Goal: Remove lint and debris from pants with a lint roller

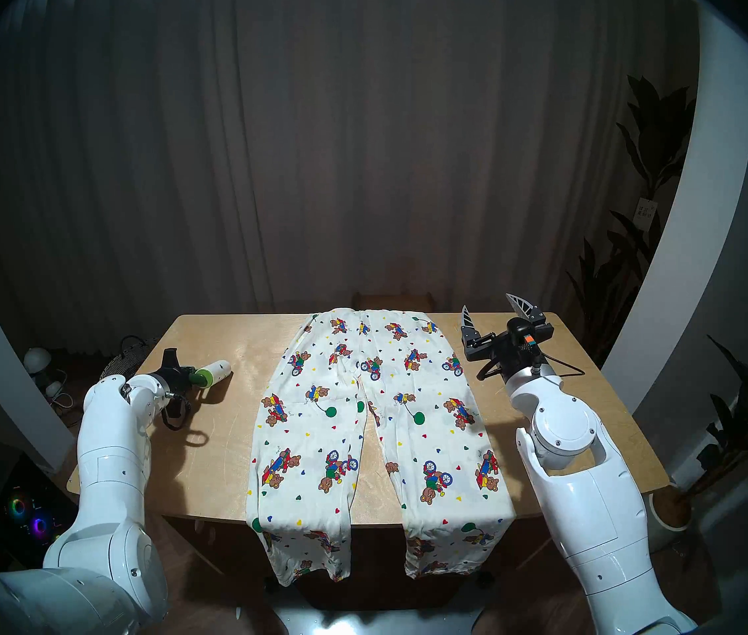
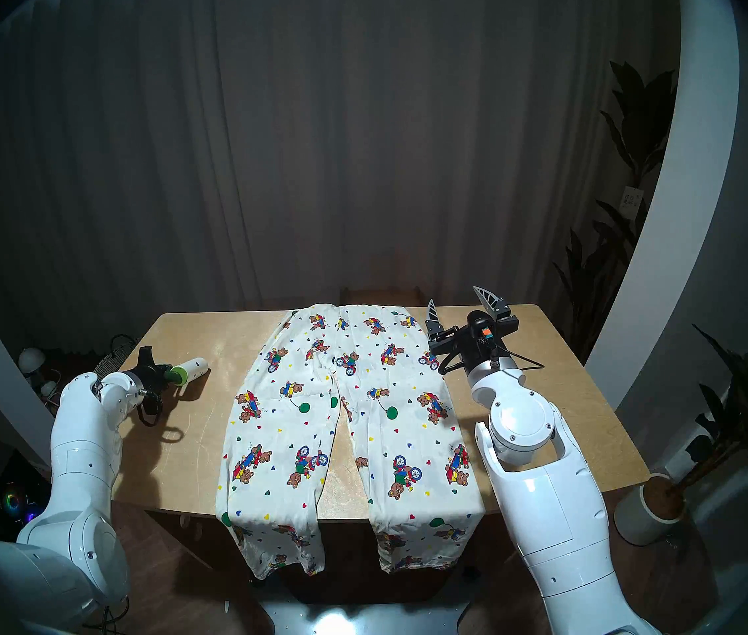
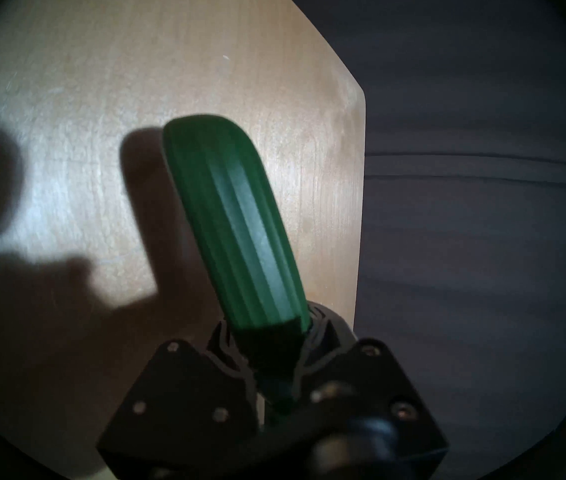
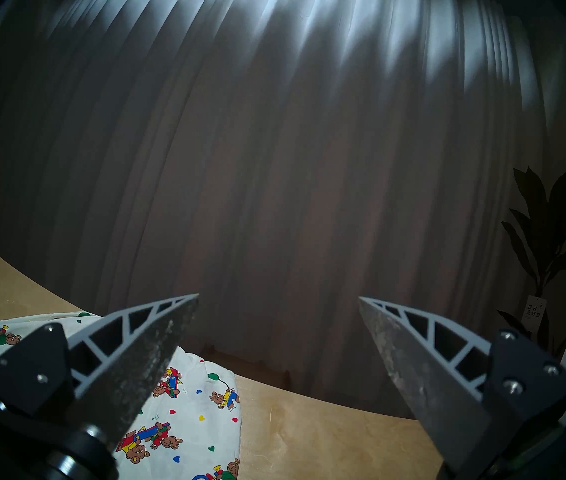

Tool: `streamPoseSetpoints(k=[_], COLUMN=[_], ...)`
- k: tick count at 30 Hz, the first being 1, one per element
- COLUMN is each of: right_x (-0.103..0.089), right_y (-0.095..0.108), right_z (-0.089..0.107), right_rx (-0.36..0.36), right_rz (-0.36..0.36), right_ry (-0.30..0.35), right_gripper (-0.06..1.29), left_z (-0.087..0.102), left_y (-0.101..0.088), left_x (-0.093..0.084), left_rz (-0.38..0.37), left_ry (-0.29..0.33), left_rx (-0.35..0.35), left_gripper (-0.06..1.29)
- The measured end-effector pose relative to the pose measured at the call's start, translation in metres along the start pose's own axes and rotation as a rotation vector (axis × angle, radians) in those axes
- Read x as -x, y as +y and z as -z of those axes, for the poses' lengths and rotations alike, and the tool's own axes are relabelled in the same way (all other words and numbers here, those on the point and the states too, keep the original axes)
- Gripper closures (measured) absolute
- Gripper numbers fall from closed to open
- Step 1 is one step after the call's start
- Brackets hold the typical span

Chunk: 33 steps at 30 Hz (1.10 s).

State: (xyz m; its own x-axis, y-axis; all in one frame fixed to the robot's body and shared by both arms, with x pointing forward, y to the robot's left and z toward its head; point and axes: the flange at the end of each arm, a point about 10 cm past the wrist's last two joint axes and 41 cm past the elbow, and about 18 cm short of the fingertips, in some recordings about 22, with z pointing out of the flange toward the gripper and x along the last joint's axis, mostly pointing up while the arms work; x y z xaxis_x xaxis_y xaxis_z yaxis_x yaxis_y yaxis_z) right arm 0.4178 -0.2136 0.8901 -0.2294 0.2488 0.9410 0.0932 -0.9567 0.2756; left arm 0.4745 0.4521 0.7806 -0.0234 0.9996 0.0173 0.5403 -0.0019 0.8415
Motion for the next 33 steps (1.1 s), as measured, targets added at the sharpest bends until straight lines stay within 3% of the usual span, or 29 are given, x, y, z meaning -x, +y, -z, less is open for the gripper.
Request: streamPoseSetpoints(k=[6,12,14,15,18,23,26,33], right_x=[-0.003,-0.004,-0.004,-0.004,-0.005,-0.005,-0.005,-0.004], right_y=[0.002,0.004,0.004,0.004,0.005,0.007,0.008,0.010], right_z=[0.001,0.003,0.003,0.003,0.004,0.004,0.004,0.002], right_rx=[0.001,-0.013,-0.020,-0.022,-0.031,-0.037,-0.039,-0.046], right_rz=[0.003,0.007,0.008,0.009,0.010,0.011,0.010,0.008], right_ry=[0.006,0.009,0.010,0.010,0.012,0.011,0.011,0.009], right_gripper=[0.03,0.03,0.03,0.03,0.03,0.03,0.03,0.03], left_z=[0.004,0.008,0.010,0.011,0.015,0.019,0.024,0.040], left_y=[0.002,-0.008,-0.006,-0.004,0.006,0.004,0.003,-0.001], left_x=[-0.001,0.000,0.001,0.001,0.002,0.004,0.004,0.008], left_rz=[-0.007,-0.013,-0.020,-0.024,-0.043,-0.050,-0.048,-0.040], left_ry=[0.014,0.021,0.025,0.027,0.034,0.043,0.050,0.068], left_rx=[-0.009,-0.039,-0.035,-0.030,-0.008,-0.011,-0.018,-0.046], left_gripper=[1.13,1.12,1.01,0.87,0.75,0.18,0.11,0.11])
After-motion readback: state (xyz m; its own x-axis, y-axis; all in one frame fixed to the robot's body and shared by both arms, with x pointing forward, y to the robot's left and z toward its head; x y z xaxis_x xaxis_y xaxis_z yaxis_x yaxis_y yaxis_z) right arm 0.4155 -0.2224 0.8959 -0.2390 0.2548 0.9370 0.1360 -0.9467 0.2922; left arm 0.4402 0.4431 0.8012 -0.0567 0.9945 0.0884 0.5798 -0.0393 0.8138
